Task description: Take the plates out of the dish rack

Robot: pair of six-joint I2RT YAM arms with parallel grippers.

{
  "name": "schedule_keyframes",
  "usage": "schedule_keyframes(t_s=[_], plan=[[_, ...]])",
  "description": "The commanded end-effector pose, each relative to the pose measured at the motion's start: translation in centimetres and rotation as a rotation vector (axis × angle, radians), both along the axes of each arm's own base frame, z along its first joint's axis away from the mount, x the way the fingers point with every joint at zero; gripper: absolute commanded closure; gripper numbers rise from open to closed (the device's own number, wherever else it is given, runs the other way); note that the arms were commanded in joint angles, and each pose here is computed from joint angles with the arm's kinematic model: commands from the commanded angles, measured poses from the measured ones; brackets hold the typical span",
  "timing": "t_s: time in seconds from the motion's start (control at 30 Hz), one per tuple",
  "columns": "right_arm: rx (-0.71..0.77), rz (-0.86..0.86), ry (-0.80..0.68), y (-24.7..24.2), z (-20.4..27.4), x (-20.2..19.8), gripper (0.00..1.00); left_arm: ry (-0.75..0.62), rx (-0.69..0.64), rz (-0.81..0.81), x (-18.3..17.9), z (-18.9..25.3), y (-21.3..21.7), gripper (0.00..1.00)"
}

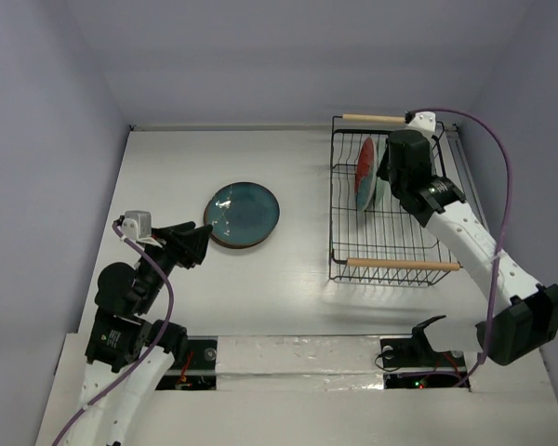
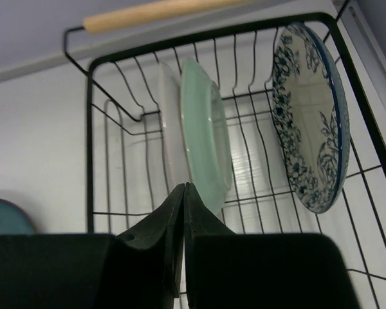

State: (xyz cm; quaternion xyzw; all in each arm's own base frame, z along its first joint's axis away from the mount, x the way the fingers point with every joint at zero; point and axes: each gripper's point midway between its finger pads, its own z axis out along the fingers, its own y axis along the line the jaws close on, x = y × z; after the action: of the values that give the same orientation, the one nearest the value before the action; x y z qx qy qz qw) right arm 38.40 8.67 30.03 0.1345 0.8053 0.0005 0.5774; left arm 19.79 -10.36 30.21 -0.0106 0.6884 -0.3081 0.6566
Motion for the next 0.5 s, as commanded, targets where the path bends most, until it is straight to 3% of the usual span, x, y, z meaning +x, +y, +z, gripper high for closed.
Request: schedule_keyframes(t_s=[0.0, 0.03, 0.13, 0.47], plan=[[-0.077, -0.039, 0.064, -1.7, -0.9, 0.4, 0.93, -0.062, -0.022, -0.003, -0.4, 2.0, 0.1, 0.53], [-0.084, -0.047, 0.075, -1.8, -1.4, 0.4, 0.80, -0.062, -0.022, -0.002, -0.4, 2.0, 0.1, 0.53], [-0.085, -0.021, 0.126, -1.9, -4.1, 0.2, 0.68, -0.061, -0.021, -0.006, -0.4, 1.9, 0.0, 0.53], [-0.055, 0.059, 0.223, -1.9, -10.8, 0.1, 0.50, -0.060, -0.021, -0.005, -0.4, 1.9, 0.0, 0.53]])
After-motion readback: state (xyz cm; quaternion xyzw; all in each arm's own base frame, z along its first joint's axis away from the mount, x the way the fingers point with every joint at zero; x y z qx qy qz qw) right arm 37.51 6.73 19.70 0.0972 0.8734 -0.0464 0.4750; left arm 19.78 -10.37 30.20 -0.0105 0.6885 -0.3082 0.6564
